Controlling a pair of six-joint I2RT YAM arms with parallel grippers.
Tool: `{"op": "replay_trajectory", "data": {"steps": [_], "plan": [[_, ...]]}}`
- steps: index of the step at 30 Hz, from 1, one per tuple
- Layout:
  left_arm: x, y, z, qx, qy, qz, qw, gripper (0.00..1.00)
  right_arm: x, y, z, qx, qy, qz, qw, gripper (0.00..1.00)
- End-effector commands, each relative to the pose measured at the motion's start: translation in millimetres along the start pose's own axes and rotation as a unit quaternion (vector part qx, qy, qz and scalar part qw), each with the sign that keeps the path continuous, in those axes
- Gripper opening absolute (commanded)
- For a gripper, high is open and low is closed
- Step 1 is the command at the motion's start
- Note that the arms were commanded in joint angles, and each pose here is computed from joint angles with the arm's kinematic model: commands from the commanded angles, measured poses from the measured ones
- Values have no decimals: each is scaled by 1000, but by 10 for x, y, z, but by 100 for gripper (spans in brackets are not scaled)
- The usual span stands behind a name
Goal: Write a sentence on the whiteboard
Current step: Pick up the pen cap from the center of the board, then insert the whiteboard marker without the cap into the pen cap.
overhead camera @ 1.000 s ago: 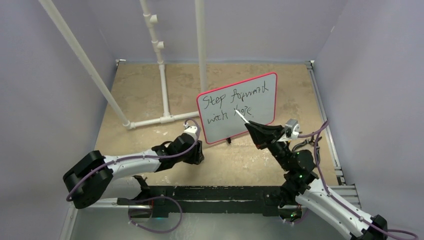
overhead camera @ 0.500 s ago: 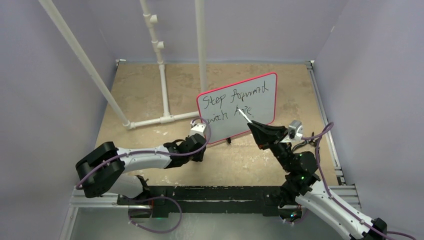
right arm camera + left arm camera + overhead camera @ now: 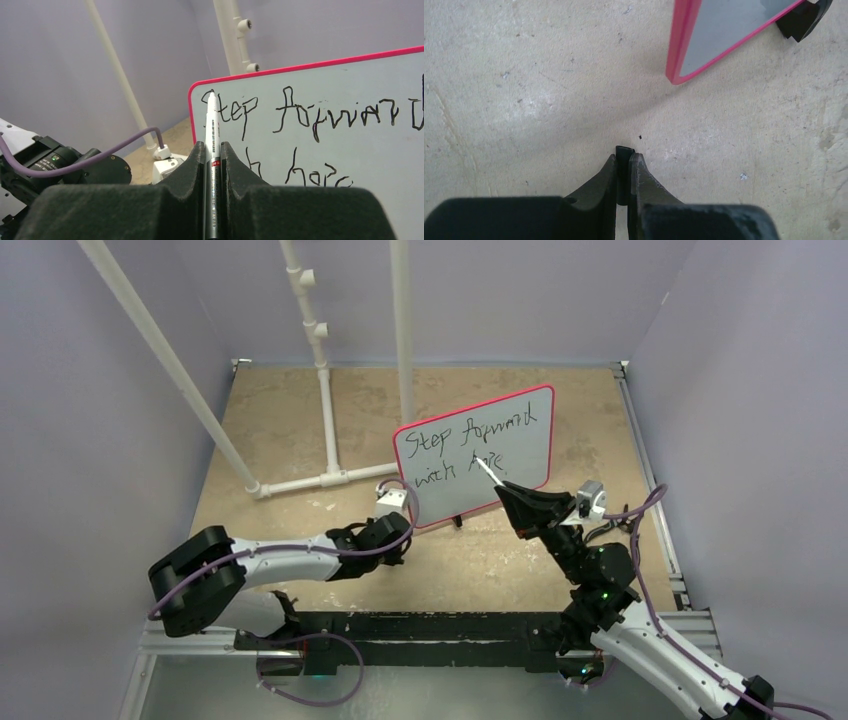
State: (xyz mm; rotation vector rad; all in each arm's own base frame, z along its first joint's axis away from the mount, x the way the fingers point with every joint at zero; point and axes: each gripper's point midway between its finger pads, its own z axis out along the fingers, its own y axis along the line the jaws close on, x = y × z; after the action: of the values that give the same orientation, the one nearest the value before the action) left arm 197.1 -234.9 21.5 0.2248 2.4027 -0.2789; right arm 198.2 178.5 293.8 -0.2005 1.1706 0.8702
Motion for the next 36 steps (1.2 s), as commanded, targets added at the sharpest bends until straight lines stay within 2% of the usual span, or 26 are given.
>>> {"op": "replay_trajectory", "data": {"steps": [1,3,9,14,20,22,27,33,36], "plan": [[-186,-110,-132,38,-50,-78,995,0,-95,69,15,-16,-21,12,1000,0],[-337,-141,-262,60,-80,-116,988,0,-84,100,16,-24,-21,18,999,0],[-937,-217,-808,138,-188,-213,949,0,-117,174,15,-42,-31,36,998,0],[-1453,-218,-1331,198,-277,-276,899,0,-110,244,36,-57,-35,61,996,0],[-2064,-340,-1758,254,-366,-329,833,0,-44,379,144,-56,-34,102,993,0],[-2262,-412,-1853,261,-389,-330,819,0,0,415,179,-38,-32,110,993,0],[-2579,-557,-2039,296,-422,-349,783,0,93,475,233,-15,-25,137,990,0],[-2608,-540,-2045,312,-426,-376,762,0,247,517,305,0,-5,149,989,0],[-2593,-521,-2033,311,-425,-378,761,0,235,562,331,-5,-7,151,988,0]]}}
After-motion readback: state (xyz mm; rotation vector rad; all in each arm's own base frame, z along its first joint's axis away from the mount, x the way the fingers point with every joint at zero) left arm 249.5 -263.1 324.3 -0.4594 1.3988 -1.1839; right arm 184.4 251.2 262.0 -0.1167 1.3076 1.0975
